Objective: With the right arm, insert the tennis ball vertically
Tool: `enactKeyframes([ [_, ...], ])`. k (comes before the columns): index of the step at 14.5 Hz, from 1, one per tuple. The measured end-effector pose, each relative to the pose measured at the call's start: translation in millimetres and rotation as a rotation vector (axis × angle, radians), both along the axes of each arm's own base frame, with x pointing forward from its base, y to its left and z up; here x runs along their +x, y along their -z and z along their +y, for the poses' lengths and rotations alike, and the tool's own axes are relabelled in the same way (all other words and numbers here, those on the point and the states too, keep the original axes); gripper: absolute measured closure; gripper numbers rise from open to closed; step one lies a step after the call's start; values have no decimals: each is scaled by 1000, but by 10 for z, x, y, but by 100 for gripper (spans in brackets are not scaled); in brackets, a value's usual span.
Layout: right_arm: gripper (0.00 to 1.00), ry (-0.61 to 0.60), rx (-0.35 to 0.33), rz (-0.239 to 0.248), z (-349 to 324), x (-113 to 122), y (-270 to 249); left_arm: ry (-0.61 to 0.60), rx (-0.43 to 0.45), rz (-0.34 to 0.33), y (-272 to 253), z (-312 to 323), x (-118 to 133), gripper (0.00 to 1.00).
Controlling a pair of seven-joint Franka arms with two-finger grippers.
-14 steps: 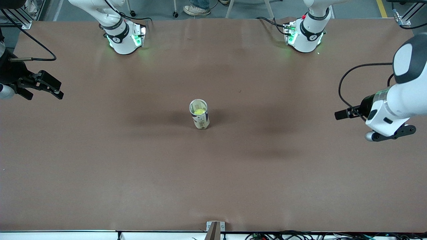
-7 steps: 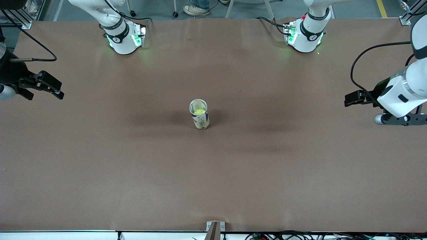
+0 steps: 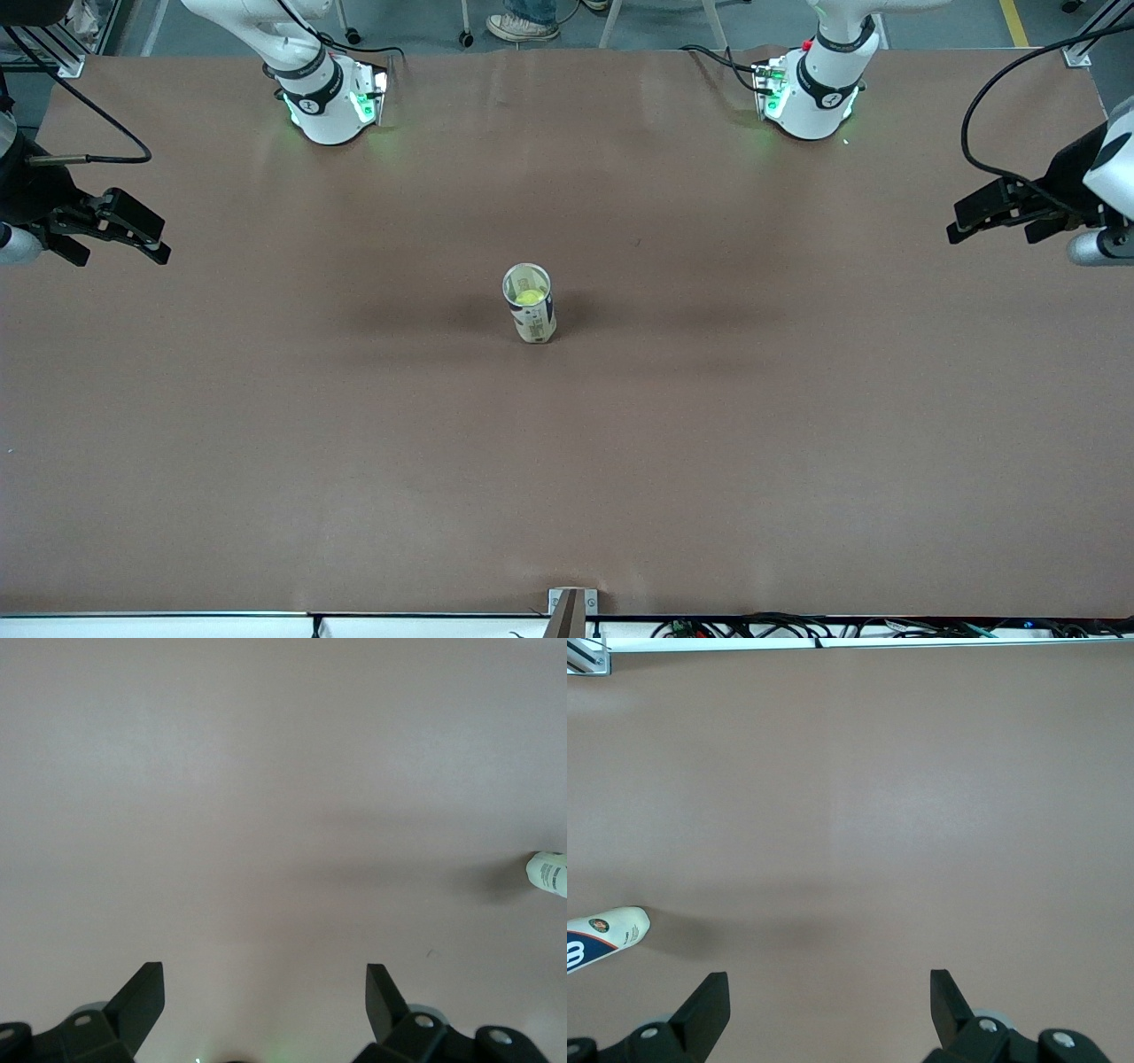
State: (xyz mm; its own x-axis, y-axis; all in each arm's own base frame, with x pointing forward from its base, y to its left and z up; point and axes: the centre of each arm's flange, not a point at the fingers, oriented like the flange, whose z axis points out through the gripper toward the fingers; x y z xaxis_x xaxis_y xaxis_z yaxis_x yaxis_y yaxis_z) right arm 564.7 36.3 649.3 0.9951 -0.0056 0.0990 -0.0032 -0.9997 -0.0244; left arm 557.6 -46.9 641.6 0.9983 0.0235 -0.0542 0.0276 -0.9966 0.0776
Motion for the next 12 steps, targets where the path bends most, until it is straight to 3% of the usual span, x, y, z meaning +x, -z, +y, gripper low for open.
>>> enactKeyframes([
  [5,0,0,0,0,0,0,0,18,6,19,27,-91,-255,0],
  [12,0,0,0,0,0,0,0,13,16,-32,-229,-65,-475,0],
])
